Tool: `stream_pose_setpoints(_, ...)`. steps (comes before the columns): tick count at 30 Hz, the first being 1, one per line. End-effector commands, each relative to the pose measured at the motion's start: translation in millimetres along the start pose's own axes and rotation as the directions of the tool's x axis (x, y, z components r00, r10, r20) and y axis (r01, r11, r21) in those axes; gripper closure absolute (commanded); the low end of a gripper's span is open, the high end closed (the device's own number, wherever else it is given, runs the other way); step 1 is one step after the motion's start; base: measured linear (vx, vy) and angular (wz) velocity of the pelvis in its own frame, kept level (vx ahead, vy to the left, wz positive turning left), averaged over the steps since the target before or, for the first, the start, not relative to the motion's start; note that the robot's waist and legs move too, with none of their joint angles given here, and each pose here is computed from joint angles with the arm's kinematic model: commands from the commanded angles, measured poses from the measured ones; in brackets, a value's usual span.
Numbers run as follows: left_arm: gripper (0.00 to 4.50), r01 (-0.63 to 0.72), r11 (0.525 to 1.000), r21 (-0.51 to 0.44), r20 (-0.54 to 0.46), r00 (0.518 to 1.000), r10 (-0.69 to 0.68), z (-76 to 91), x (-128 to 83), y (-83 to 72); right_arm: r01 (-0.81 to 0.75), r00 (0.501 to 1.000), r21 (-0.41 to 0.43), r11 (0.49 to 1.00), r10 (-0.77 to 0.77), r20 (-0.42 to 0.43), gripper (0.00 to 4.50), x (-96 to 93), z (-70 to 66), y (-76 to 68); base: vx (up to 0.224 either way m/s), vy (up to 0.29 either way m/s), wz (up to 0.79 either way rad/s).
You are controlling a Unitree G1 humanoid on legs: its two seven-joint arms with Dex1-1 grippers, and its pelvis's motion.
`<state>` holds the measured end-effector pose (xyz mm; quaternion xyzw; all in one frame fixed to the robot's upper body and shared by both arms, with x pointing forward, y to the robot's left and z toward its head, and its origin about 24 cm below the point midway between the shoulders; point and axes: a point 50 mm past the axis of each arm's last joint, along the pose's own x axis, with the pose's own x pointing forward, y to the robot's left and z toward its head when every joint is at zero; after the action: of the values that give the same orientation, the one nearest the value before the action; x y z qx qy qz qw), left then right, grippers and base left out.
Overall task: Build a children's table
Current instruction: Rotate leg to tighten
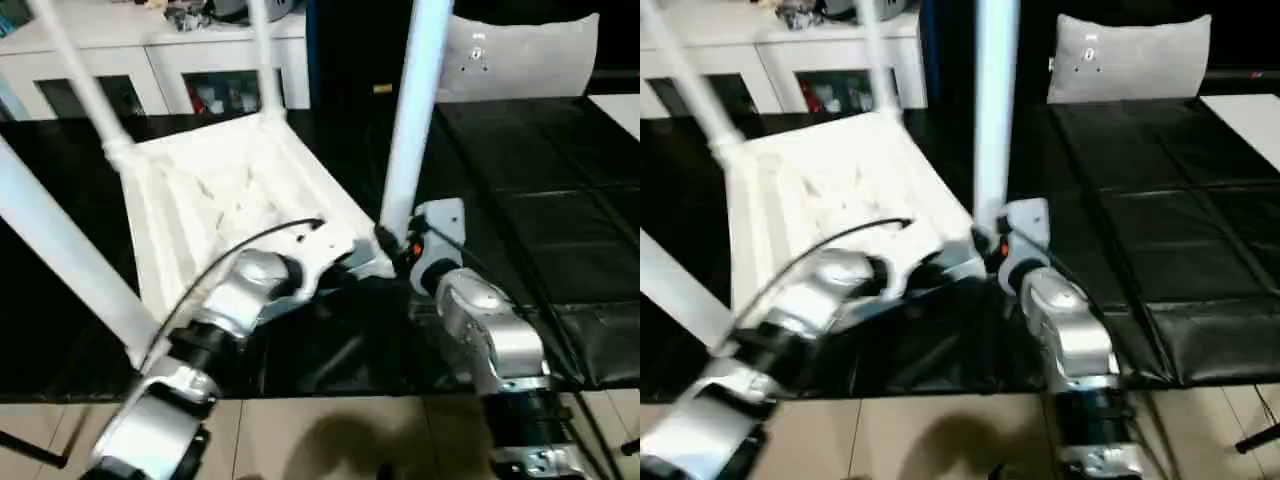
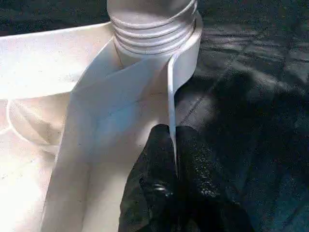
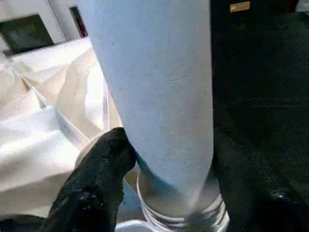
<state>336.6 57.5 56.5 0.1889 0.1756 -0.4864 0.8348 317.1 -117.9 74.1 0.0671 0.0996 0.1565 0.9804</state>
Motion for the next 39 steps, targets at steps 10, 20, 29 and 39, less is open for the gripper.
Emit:
stream_pose_setpoints(10,4.5,0.085,0.987,0.139,0.069,0.993,-0.096,4.0,-18.8,8.8,-0.328,0.944,-0.127,0.936,0.33,-0.01,0.69,-31.6,7.4,-19.8,0.0,0.0,0.0)
stream_pose_setpoints(20,4.5,0.379,0.88,0.288,-0.03,0.921,-0.387,-13.7,-40.8,1.3,-0.674,0.738,-0.256,0.693,0.643,-0.205,0.48,-59.8,20.0,-40.6,0.0,0.0,0.0)
stream_pose_setpoints(29,4.5,0.559,0.738,0.379,-0.141,0.822,-0.551,-15.8,-52.8,-2.7,-0.848,0.529,-0.176,0.5,0.783,-0.326,1.23,-63.6,17.6,-37.2,0.0,0.0,0.0)
stream_pose_setpoints(39,4.5,0.581,0.703,0.412,-0.189,0.809,-0.557,-15.1,-54.1,3.6,-0.913,0.403,-0.102,0.395,0.836,-0.371,2.06,-64.5,11.6,-31.5,0.0,0.0,0.0)
